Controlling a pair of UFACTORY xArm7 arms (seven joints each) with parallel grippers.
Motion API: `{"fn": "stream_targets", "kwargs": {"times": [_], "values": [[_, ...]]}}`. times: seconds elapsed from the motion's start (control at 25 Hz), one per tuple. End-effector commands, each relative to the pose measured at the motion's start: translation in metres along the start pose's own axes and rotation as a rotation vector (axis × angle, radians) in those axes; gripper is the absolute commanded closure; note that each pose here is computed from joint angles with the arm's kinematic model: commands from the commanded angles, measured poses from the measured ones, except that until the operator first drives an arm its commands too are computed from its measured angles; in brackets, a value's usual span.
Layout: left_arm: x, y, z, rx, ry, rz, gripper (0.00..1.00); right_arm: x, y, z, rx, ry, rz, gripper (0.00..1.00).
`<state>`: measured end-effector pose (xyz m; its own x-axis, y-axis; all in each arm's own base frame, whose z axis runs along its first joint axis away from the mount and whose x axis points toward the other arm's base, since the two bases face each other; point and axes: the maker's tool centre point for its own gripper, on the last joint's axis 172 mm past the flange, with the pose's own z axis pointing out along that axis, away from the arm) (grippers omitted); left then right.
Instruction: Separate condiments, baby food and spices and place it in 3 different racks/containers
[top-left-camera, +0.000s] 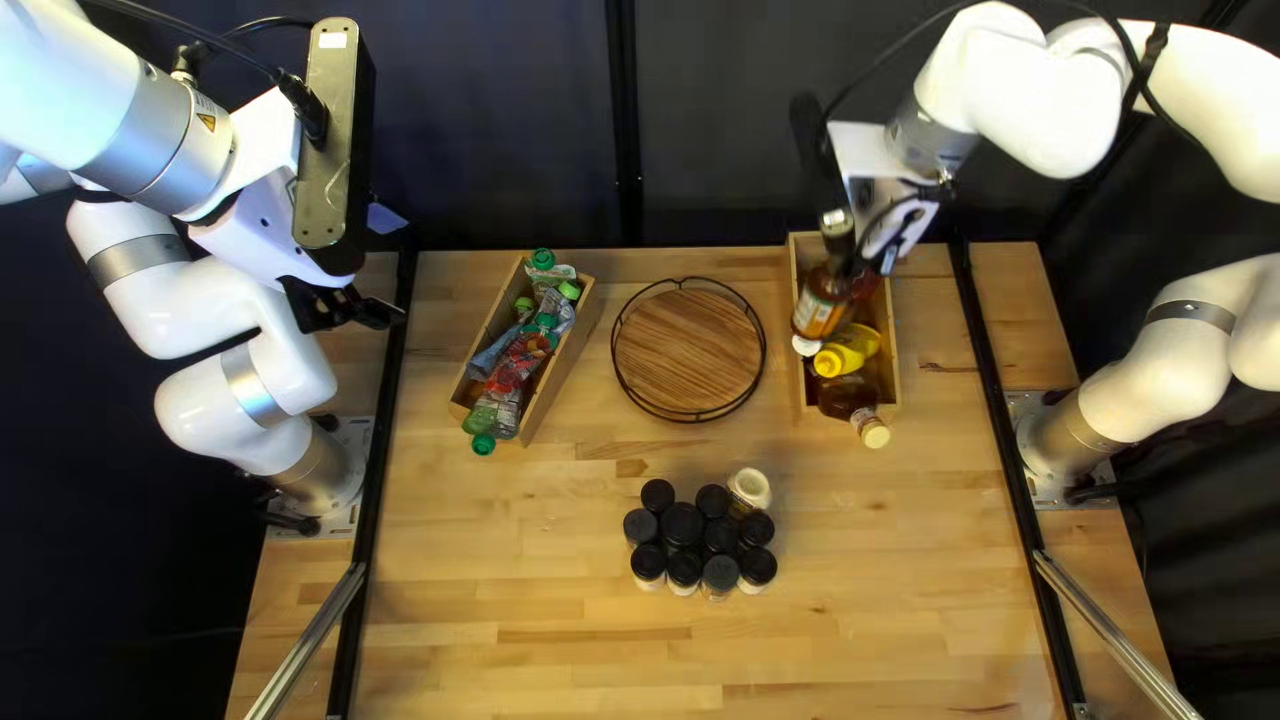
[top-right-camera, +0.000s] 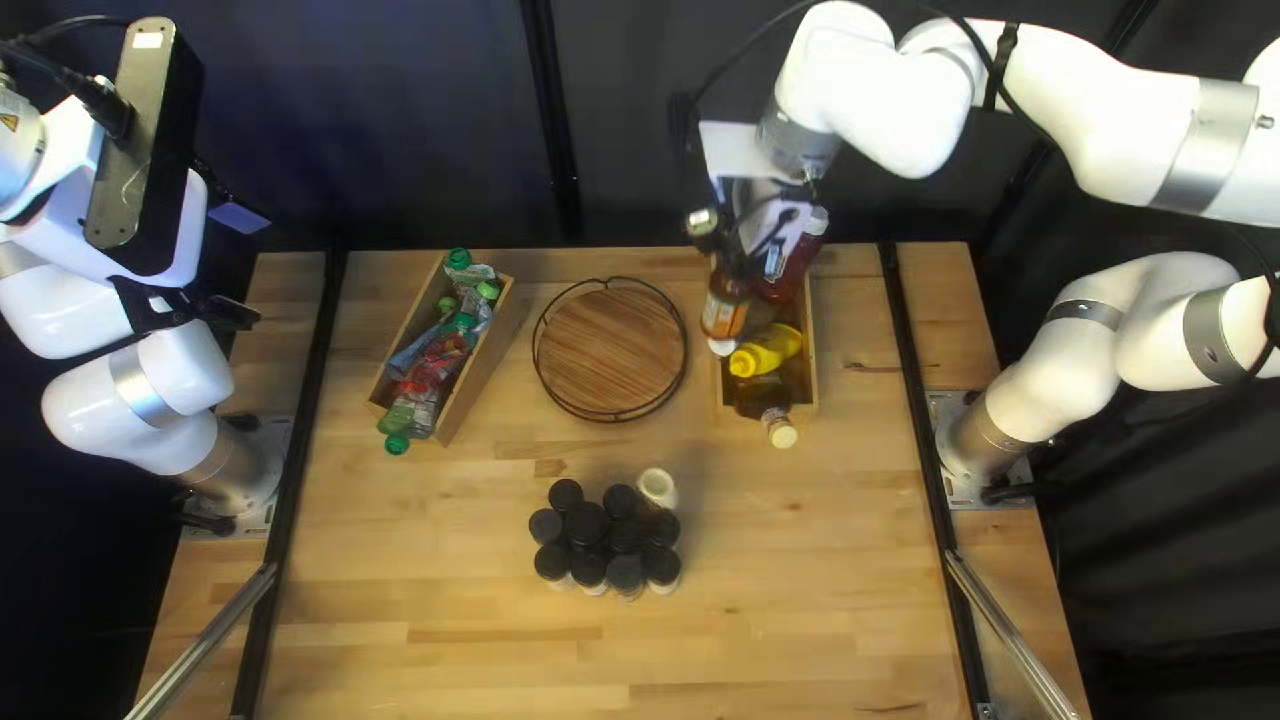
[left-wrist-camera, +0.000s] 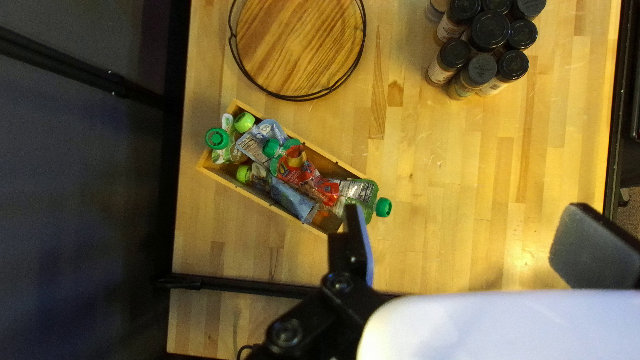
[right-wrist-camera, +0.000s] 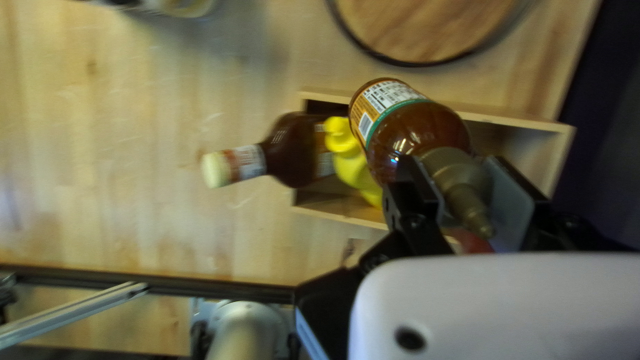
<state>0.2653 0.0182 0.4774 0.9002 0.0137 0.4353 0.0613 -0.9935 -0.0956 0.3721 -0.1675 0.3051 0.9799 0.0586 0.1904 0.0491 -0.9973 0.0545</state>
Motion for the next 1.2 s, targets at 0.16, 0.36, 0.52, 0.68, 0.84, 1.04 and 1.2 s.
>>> {"fn": "stream_targets", "kwargs": {"times": [0.16,0.36,0.52,0.68,0.84,1.04,1.2], "values": [[0.000,0.000,0.000,0.000,0.000,0.000,0.00,-0.025,0.051,0.018,-0.129,-0.029,0.088,1.00],[0.000,0.000,0.000,0.000,0.000,0.000,0.00,-0.031,0.064,0.029,-0.207,-0.049,0.110,1.00],[0.000,0.000,0.000,0.000,0.000,0.000,0.00,-0.037,0.070,0.046,-0.235,-0.059,0.121,1.00],[0.000,0.000,0.000,0.000,0.000,0.000,0.00,-0.044,0.069,0.056,-0.242,-0.065,0.131,1.00],[0.000,0.000,0.000,0.000,0.000,0.000,0.00,-0.046,0.068,0.064,-0.240,-0.067,0.136,1.00],[0.000,0.000,0.000,0.000,0.000,0.000,0.00,-0.046,0.070,0.080,-0.227,-0.075,0.143,0.92],[0.000,0.000,0.000,0.000,0.000,0.000,0.00,-0.047,0.071,0.090,-0.210,-0.081,0.149,0.18]]}}
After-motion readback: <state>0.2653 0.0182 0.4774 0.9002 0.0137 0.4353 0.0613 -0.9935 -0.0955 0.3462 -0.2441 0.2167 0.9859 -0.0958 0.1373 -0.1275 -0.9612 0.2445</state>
